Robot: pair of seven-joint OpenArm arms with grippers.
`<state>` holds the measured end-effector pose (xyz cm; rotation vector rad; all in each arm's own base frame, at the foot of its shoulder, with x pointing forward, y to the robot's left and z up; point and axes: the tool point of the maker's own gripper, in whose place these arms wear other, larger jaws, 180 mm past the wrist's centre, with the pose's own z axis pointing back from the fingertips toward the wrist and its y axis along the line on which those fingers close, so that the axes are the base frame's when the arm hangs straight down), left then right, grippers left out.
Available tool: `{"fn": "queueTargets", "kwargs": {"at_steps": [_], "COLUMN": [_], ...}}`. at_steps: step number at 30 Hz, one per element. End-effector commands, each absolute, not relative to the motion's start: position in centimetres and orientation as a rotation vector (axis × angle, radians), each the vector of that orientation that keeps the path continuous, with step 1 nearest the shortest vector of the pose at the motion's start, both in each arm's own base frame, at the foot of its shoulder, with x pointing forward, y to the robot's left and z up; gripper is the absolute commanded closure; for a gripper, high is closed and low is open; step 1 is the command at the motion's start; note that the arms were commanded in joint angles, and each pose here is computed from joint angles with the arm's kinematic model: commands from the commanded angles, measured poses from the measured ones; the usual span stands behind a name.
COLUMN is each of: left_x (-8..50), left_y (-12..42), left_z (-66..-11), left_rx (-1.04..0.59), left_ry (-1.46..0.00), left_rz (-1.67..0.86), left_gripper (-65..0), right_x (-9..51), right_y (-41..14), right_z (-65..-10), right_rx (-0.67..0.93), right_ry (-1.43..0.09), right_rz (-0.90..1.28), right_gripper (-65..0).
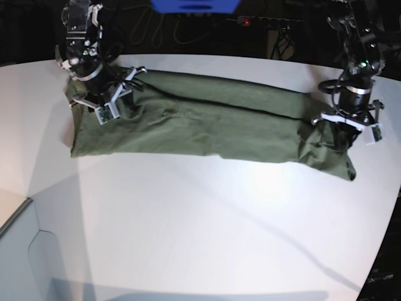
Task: Layout the t-shirt on the table in an organized manner, then fold the t-shirt properly
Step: 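Lift the band end with the left gripper and fold it toward the right gripper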
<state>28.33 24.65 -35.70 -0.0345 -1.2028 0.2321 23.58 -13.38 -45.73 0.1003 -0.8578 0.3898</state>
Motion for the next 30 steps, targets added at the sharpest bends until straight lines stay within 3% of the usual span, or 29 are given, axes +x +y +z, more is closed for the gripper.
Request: {"fn": "queueTargets", "kwargs": {"at_steps": [1, 14, 24, 30], "left_x": [28.8, 26.6, 24.9, 25.6], "left_y": [23.1, 3.7, -1.5, -3.7], "left_z": [-34.1, -38.4, -41.7, -40.6], "left_rx": [-0.070, -0.486, -0.579, -0.621], "left_ry": [-1.259, -1.069, -0.944, -0.967], "left_rz": [0.203, -0.082, -0.173, -0.174], "left_gripper": [-0.2, -0.2, -0.1, -0.1], "right_x": [24.4, 24.4, 24.4, 24.3], "right_y": [-13.6, -13.6, -13.8, -13.8], "right_z": [-44.8, -44.7, -44.6, -44.6], "right_rx": [0.098, 0.095, 0.090, 0.090], "right_ry": [-0.899, -0.902, -0.902, -0.903], "right_rz": [0.393, 0.395, 0.394, 0.394], "right_gripper": [-23.9, -23.8, -24.2, -24.1]}}
